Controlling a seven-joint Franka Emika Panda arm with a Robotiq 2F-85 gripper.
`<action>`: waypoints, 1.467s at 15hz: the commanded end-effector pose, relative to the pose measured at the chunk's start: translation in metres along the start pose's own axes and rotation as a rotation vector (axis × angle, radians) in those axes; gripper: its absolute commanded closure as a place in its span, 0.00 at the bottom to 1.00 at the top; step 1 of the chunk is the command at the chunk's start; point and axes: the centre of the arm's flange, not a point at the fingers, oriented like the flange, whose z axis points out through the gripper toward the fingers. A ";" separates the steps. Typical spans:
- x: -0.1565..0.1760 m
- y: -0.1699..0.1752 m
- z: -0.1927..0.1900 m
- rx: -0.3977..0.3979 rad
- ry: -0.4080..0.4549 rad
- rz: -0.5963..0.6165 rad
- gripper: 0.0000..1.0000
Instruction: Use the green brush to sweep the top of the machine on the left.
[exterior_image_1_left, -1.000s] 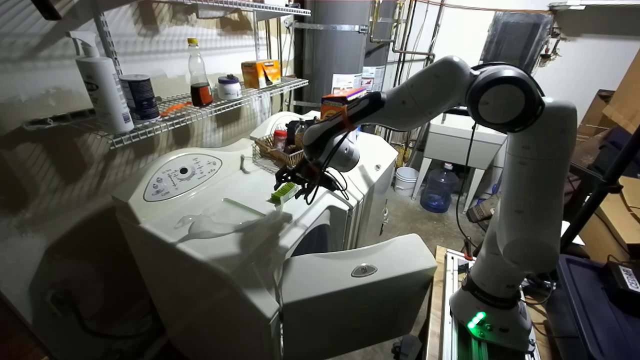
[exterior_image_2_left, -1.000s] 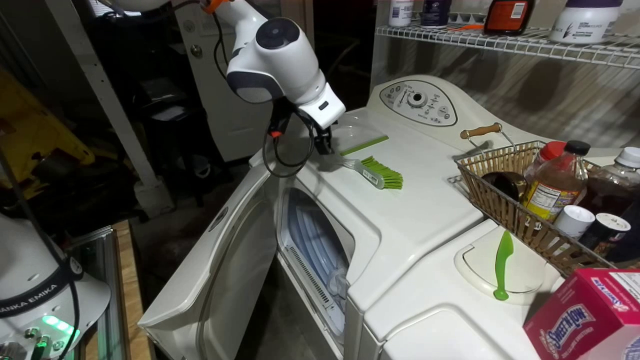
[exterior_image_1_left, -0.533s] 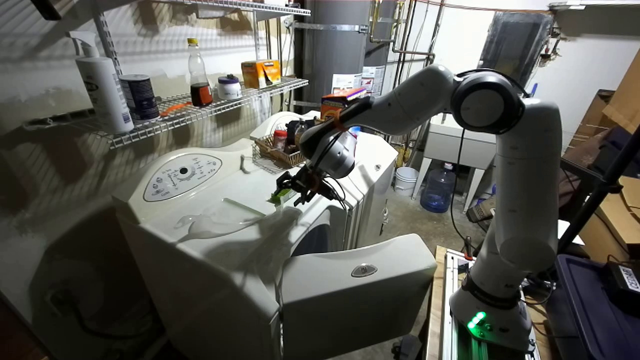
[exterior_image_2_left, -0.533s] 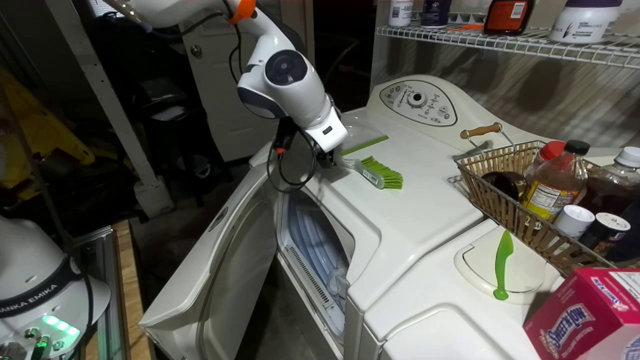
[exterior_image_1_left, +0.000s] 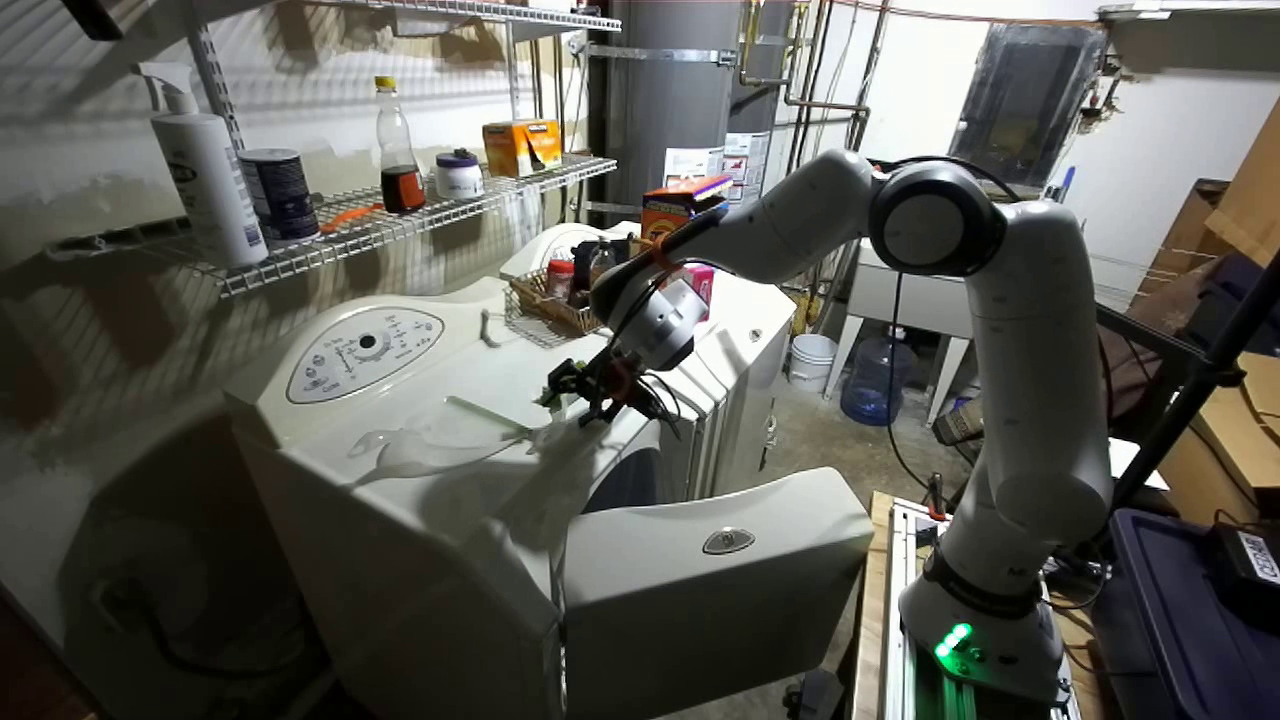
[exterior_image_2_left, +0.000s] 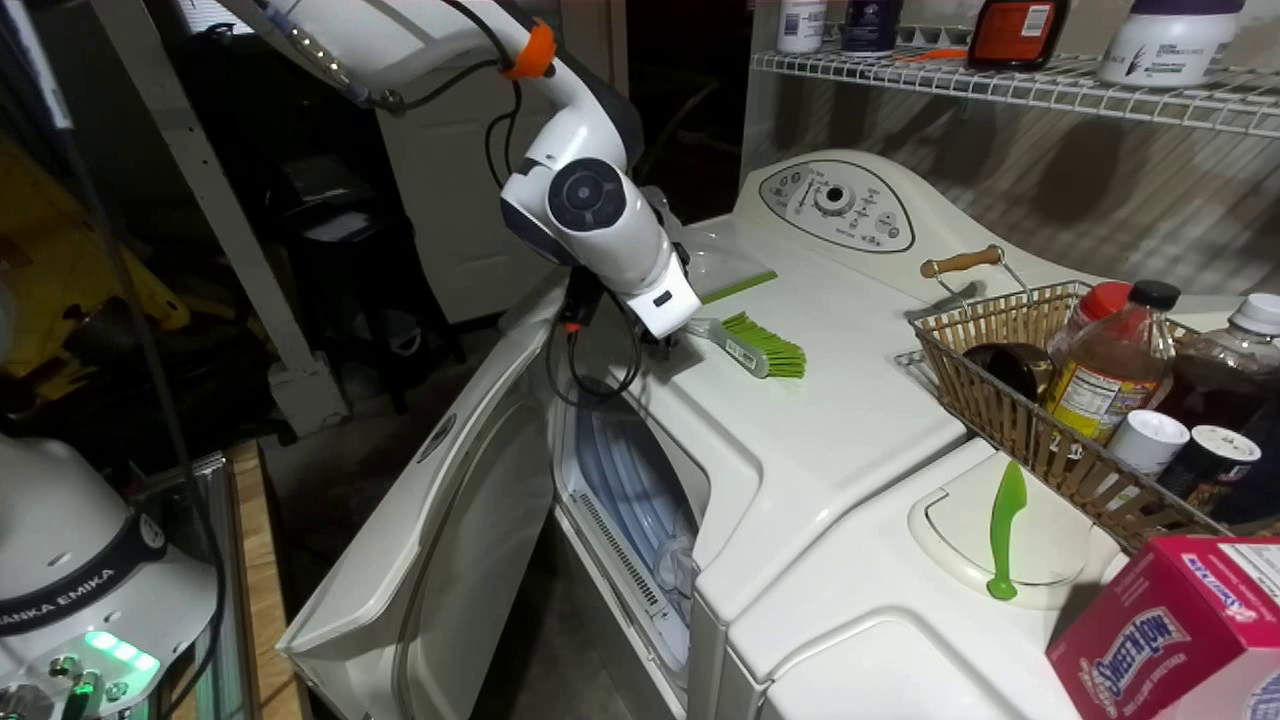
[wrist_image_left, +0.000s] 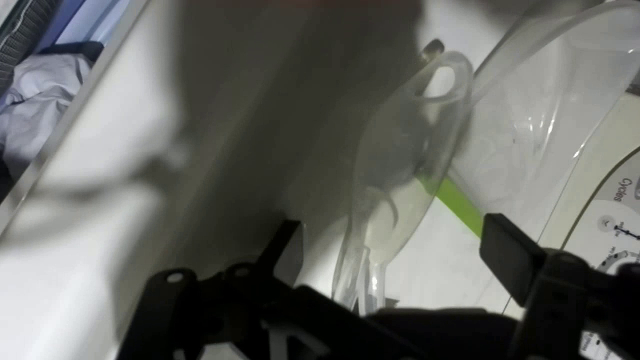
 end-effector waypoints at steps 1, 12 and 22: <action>0.005 0.004 0.019 0.040 -0.001 0.002 0.32; 0.001 -0.017 0.023 0.092 -0.015 -0.031 0.98; -0.041 -0.052 -0.039 -0.122 -0.141 -0.168 0.97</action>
